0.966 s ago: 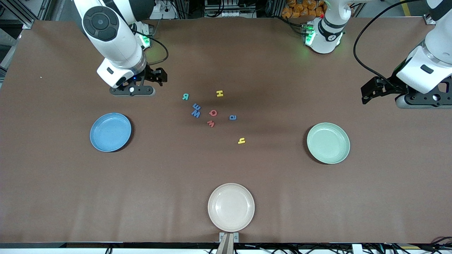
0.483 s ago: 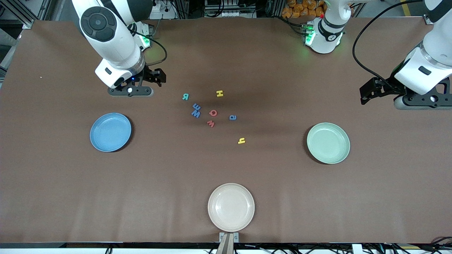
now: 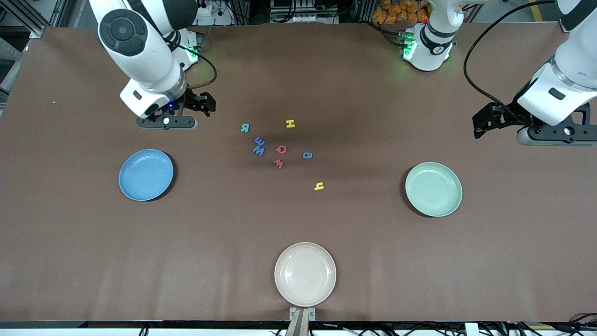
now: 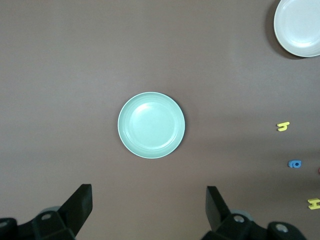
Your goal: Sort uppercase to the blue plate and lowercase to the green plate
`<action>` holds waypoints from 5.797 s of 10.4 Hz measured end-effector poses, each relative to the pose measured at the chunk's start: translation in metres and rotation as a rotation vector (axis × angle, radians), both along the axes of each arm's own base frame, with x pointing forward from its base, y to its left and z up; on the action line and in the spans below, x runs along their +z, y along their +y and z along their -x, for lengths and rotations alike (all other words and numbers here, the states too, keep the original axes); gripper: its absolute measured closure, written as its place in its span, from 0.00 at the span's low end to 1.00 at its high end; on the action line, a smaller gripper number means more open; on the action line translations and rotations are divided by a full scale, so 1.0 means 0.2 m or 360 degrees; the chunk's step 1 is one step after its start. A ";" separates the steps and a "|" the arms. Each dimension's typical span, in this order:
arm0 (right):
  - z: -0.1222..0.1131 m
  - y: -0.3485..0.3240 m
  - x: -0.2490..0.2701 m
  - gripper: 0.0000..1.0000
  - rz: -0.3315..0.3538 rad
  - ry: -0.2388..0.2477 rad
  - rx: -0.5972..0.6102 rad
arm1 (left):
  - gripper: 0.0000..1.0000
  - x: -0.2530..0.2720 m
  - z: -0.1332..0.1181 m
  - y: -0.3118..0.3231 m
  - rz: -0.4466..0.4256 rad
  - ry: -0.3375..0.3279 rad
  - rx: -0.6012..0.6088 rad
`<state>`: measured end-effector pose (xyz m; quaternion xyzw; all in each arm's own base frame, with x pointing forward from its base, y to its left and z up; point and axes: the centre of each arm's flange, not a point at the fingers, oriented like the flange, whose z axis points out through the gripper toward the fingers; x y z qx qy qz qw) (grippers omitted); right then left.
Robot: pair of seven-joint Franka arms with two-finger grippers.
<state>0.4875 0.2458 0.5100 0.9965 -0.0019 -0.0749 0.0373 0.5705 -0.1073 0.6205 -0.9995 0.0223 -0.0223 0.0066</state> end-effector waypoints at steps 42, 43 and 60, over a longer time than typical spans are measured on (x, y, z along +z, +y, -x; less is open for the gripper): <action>0.12 0.12 -0.61 0.00 -0.0020 -0.0226 0.0078 | 0.00 -1.12 -0.41 -0.62 0.0094 0.0085 0.0618; 0.20 0.16 -0.74 0.00 -0.0061 -0.0223 0.0015 | 0.00 -1.20 -0.41 -0.67 0.0054 0.0064 0.0629; 0.64 0.26 -1.63 0.28 -0.0202 -0.0042 -0.0064 | 0.00 -1.61 -0.44 -0.89 0.0006 -0.0040 0.0448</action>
